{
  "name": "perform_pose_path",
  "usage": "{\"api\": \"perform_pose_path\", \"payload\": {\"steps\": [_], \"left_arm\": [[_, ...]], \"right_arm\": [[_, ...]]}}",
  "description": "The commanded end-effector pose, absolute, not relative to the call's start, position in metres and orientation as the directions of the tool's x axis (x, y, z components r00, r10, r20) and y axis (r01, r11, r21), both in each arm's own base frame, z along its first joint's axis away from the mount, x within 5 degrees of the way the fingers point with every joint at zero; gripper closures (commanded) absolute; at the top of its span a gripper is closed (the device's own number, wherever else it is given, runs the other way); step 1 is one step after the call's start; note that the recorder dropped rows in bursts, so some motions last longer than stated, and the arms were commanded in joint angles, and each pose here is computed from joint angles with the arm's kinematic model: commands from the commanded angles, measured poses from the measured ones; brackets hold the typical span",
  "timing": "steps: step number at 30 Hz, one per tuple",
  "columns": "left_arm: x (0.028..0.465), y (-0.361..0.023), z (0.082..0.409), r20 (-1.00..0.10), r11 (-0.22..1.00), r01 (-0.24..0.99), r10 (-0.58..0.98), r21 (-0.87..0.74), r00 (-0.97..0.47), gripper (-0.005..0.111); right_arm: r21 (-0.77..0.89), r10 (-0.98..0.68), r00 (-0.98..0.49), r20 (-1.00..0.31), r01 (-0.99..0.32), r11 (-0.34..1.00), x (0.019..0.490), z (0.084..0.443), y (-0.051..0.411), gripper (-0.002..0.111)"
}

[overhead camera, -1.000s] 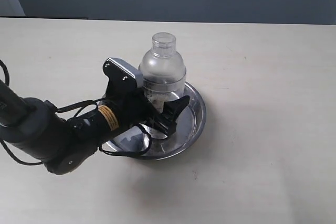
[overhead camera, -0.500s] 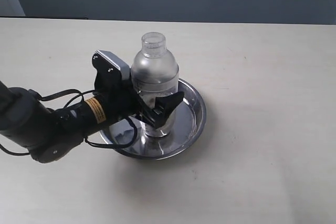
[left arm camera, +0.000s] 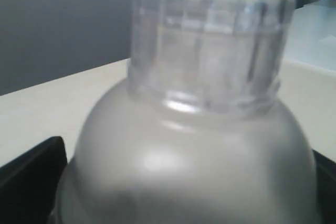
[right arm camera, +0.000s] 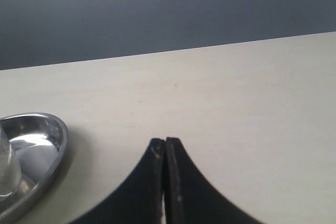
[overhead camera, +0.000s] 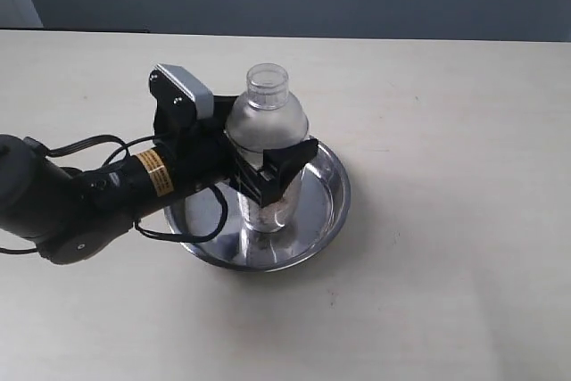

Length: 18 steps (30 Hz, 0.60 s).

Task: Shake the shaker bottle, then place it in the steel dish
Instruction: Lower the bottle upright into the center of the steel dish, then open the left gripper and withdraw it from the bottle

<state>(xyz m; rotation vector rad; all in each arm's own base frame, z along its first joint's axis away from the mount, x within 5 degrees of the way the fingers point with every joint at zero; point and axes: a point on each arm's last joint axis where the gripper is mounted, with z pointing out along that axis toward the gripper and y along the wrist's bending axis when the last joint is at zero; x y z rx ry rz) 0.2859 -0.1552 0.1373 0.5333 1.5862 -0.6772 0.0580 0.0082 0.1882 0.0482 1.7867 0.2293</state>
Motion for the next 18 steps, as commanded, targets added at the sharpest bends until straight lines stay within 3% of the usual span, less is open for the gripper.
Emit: {"api": "perform_pose_path", "payload": {"steps": [1,18], "left_arm": [[0.285,-0.154,0.153,-0.995,0.712,0.695,-0.066,-0.102,-0.079,0.002],[0.277,-0.148,0.205,-0.997,0.735,0.678,-0.058,-0.014,0.043,0.002]], "right_arm": [[0.175,0.151,-0.221,-0.963,-0.095,0.98,0.058,0.189,0.008,0.109],[0.175,0.151,-0.219,-0.964,-0.095,0.98,0.059,0.189,0.008,0.109]]}}
